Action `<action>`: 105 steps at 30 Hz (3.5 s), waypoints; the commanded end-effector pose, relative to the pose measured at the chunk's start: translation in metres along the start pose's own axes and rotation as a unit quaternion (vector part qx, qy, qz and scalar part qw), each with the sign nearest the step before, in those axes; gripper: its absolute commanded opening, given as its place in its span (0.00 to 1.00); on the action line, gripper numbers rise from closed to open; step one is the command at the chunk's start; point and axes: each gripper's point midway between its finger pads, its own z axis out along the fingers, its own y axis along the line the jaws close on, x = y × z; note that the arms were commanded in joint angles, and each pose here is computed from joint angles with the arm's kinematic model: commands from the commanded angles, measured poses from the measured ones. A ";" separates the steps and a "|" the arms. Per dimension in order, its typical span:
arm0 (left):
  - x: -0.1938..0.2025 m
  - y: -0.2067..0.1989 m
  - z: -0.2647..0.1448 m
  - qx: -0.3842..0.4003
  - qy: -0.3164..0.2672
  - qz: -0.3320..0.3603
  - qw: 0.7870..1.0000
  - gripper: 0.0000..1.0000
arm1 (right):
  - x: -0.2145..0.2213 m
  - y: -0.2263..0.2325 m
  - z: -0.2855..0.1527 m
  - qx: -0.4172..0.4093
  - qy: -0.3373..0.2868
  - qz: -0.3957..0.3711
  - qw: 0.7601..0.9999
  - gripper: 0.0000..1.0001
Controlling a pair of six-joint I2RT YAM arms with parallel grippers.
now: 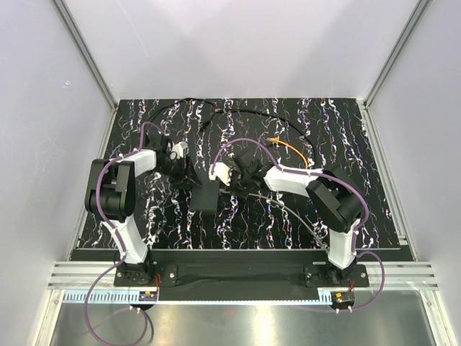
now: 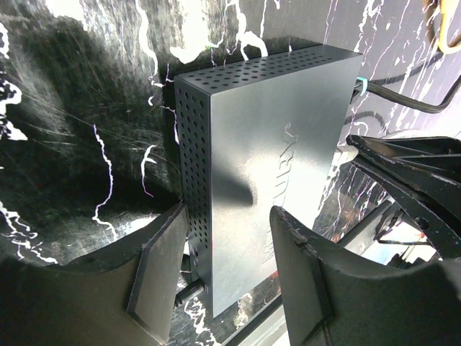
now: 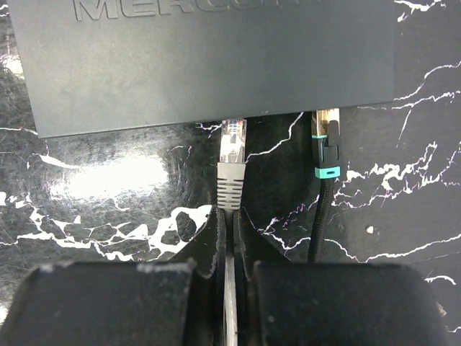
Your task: Insert the plug into the switch port
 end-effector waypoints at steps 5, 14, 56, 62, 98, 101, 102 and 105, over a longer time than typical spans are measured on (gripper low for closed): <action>-0.012 0.003 0.003 -0.011 -0.003 0.019 1.000 0.55 | -0.036 0.008 -0.004 -0.016 -0.066 -0.070 0.995 0.00; -0.014 0.009 0.006 -0.020 0.006 0.030 0.999 0.56 | -0.028 0.014 0.003 -0.023 -0.072 -0.097 0.992 0.00; -0.015 0.001 0.015 -0.011 0.027 0.062 0.998 0.56 | -0.069 -0.033 0.007 0.063 -0.095 -0.018 0.993 0.00; -0.014 0.002 0.015 -0.012 0.028 0.066 0.997 0.56 | -0.082 -0.035 -0.004 0.053 -0.118 0.000 0.992 0.00; 0.020 -0.026 0.039 0.080 0.065 0.004 0.995 0.28 | -0.146 -0.011 0.006 0.023 -0.198 0.023 0.980 0.00; 0.023 -0.030 0.041 0.088 0.069 0.006 0.994 0.27 | -0.157 -0.011 0.007 0.018 -0.205 0.025 0.978 0.00; 0.024 -0.032 0.042 0.090 0.069 0.008 0.994 0.26 | -0.161 -0.013 0.008 0.018 -0.208 0.020 0.978 0.00; 0.029 -0.036 0.044 0.093 0.076 0.010 0.993 0.24 | -0.170 -0.014 0.009 0.012 -0.213 0.018 0.977 0.00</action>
